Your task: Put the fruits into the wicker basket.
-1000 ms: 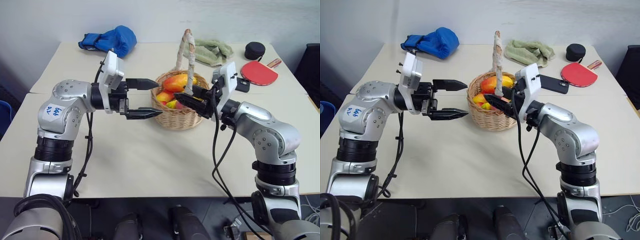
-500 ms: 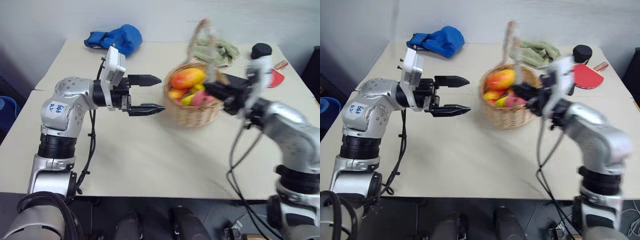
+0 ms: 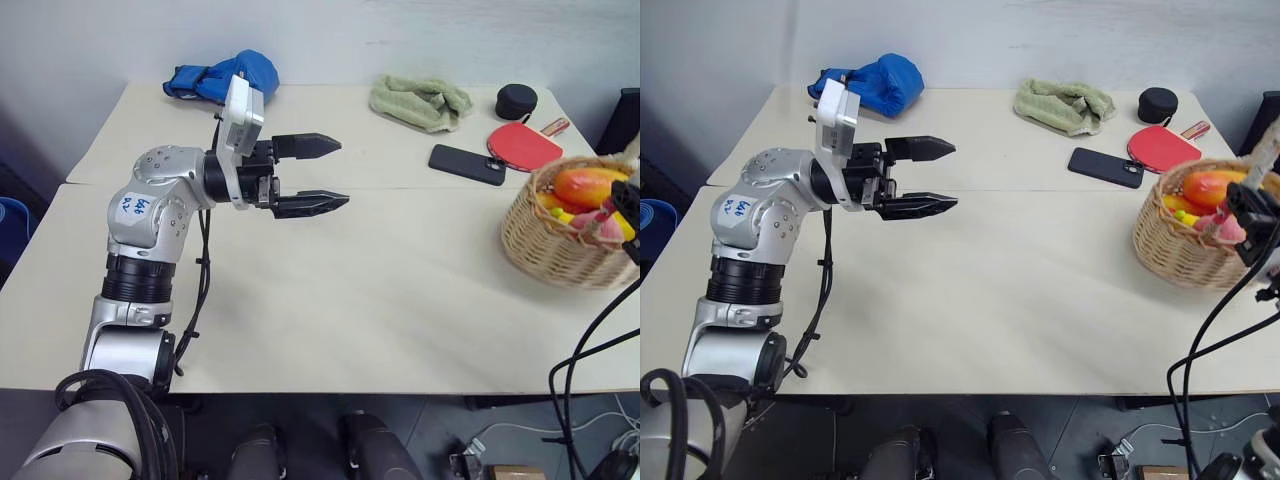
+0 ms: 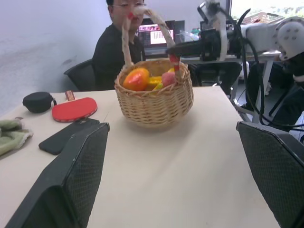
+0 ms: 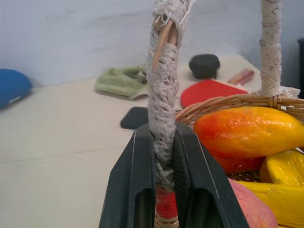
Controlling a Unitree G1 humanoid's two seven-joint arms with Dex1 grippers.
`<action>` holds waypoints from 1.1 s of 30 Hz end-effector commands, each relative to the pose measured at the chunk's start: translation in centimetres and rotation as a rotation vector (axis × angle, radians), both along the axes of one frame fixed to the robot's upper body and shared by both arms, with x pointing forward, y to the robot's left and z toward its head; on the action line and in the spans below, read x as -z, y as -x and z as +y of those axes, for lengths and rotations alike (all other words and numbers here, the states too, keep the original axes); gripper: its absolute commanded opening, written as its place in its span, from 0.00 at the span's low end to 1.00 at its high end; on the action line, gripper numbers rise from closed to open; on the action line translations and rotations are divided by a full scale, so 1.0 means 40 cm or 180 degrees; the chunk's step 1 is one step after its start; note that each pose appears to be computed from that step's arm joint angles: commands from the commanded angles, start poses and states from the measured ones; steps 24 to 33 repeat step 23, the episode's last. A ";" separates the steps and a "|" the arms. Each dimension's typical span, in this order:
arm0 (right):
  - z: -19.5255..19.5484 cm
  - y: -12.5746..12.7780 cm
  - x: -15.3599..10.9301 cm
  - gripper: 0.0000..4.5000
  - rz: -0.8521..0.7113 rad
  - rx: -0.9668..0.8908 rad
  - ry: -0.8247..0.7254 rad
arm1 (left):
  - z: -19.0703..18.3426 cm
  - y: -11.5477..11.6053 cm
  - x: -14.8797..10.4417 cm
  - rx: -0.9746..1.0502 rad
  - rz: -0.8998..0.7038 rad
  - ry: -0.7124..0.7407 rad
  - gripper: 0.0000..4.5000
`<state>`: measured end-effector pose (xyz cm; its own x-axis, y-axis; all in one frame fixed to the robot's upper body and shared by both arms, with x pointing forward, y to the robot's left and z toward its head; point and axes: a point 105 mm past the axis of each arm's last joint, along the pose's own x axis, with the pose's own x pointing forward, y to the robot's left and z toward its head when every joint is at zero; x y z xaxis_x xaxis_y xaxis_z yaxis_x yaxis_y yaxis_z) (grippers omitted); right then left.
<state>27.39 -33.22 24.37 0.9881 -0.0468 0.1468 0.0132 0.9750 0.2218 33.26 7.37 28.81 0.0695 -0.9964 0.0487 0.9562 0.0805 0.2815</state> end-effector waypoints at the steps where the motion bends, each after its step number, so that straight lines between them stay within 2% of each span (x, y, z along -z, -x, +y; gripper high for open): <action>1: -0.029 0.042 -0.009 0.24 -0.0114 0.0240 0.0013 | -0.002 0.005 -0.030 0.0036 -0.0169 0.0002 1.00; 6: -0.017 0.092 0.006 0.59 0.0117 0.0224 0.0379 | -0.001 0.007 -0.028 0.0092 -0.0136 -0.0020 1.00; 11: -0.003 0.240 0.003 0.99 0.0640 -0.0253 0.0862 | 0.017 0.003 -0.020 0.0071 -0.0097 -0.0084 1.00; 15: -0.052 0.374 -0.075 0.99 0.0864 -0.0496 0.1085 | 0.043 0.005 -0.014 0.0068 -0.0033 -0.0128 1.00; 20: -0.160 0.457 -0.166 0.99 0.0941 -0.0214 0.1166 | 0.067 0.005 -0.023 0.0060 -0.0002 -0.0106 1.00; 22: -0.181 0.470 -0.193 0.99 0.0881 -0.0205 0.1114 | 0.076 0.004 -0.026 0.0051 0.0007 -0.0094 1.00; 33: -0.185 0.469 -0.193 0.99 0.0864 -0.0222 0.1089 | 0.077 0.005 -0.024 0.0054 -0.0006 -0.0107 1.00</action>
